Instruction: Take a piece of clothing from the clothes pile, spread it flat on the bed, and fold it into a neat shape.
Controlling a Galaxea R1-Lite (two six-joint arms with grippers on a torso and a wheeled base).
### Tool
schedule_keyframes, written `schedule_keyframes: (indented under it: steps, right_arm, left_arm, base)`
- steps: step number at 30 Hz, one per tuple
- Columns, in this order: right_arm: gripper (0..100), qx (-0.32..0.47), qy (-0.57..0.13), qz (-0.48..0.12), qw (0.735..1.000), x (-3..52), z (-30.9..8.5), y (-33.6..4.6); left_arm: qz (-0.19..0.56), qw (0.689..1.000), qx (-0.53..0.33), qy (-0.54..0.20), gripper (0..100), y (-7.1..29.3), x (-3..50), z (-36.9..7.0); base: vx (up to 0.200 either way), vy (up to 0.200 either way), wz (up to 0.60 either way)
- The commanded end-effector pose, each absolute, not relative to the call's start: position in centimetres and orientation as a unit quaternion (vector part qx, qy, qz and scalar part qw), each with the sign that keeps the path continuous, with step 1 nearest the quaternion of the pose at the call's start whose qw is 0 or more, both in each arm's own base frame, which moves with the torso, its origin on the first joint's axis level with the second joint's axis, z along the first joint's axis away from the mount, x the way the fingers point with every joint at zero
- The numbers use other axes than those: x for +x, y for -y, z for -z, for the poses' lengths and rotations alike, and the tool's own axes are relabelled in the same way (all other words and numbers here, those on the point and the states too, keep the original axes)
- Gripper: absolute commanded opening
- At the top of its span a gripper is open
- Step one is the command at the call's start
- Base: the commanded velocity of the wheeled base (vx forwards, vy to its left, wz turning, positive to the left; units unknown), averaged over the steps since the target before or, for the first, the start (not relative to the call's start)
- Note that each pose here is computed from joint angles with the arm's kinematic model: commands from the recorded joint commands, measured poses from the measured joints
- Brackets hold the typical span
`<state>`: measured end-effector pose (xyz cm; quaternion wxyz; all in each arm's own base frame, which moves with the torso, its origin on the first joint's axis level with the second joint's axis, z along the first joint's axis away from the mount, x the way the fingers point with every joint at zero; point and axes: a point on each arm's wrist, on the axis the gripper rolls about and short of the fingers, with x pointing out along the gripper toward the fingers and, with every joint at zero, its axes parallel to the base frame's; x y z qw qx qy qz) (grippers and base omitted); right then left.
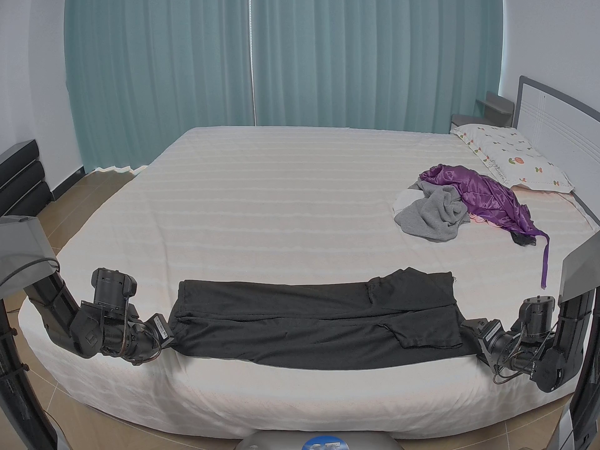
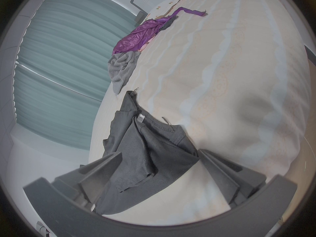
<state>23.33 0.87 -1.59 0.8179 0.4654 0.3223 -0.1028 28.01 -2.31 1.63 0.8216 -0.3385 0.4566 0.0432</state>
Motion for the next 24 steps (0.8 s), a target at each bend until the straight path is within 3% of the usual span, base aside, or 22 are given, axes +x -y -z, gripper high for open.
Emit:
schedule_keyframes:
  steps: [1,24]
  right_arm:
    - [0,0.466,-0.321,0.105,0.818,23.3,1.6,-0.8]
    - [0,0.463,-0.295,0.093,0.831,22.0,-0.8,-0.6]
  left_arm:
    - [-0.043,0.822,-0.339,-0.456,0,2.3,28.0,-1.7]
    - [-0.06,0.849,-0.313,-0.422,0,2.7,27.1,-3.9]
  base:
    - [0.0,0.0,0.0]
    - [0.0,0.0,0.0]
